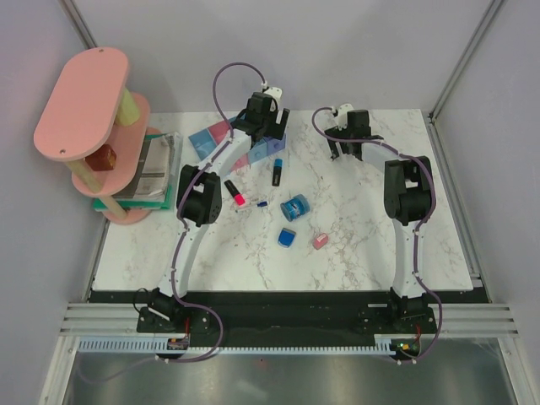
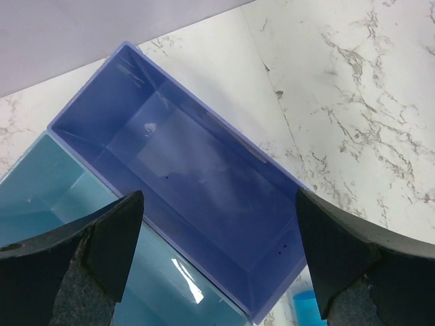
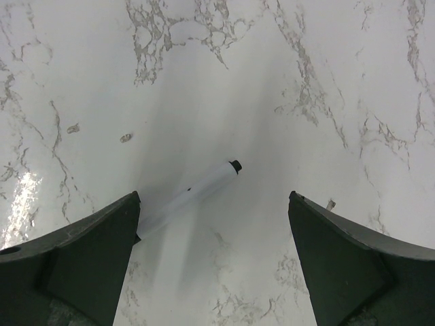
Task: Sort the stationery into containers
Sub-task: Move the pen to the center of the board.
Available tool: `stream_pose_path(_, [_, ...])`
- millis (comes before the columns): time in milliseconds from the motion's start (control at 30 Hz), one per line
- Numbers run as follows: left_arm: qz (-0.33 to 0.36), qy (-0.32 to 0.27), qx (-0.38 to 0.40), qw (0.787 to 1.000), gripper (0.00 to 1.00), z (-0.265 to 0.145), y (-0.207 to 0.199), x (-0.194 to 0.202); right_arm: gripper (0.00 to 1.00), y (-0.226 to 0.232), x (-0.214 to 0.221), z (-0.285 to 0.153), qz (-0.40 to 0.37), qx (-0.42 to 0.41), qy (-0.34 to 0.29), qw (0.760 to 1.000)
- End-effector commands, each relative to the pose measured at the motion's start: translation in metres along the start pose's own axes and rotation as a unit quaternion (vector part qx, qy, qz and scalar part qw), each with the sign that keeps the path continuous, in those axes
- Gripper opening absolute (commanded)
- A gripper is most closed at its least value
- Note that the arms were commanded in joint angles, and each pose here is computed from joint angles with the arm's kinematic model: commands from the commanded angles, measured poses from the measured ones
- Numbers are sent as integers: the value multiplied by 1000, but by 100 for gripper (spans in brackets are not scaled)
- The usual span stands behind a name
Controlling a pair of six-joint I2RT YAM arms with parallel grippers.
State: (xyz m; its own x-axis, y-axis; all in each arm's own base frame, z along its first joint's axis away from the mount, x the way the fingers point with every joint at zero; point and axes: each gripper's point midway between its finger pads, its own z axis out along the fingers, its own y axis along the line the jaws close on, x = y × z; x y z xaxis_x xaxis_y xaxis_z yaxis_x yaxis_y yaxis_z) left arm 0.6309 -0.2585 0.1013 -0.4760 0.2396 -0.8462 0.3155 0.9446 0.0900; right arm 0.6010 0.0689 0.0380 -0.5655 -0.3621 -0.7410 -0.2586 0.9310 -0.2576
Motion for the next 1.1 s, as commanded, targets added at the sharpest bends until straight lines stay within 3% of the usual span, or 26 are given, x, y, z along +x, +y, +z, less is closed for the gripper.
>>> stream_pose_path(0, [24, -12, -23, 999, 100, 1, 13, -10, 98, 6, 18, -9, -4, -11, 33, 999])
stream_pose_path(533, [103, 28, 99, 989, 100, -3, -86, 29, 98, 12, 51, -39, 1, -17, 75, 997])
stream_pose_path(1067, [120, 52, 158, 979, 100, -28, -143, 45, 98, 21, 99, -95, 4, -30, 123, 992])
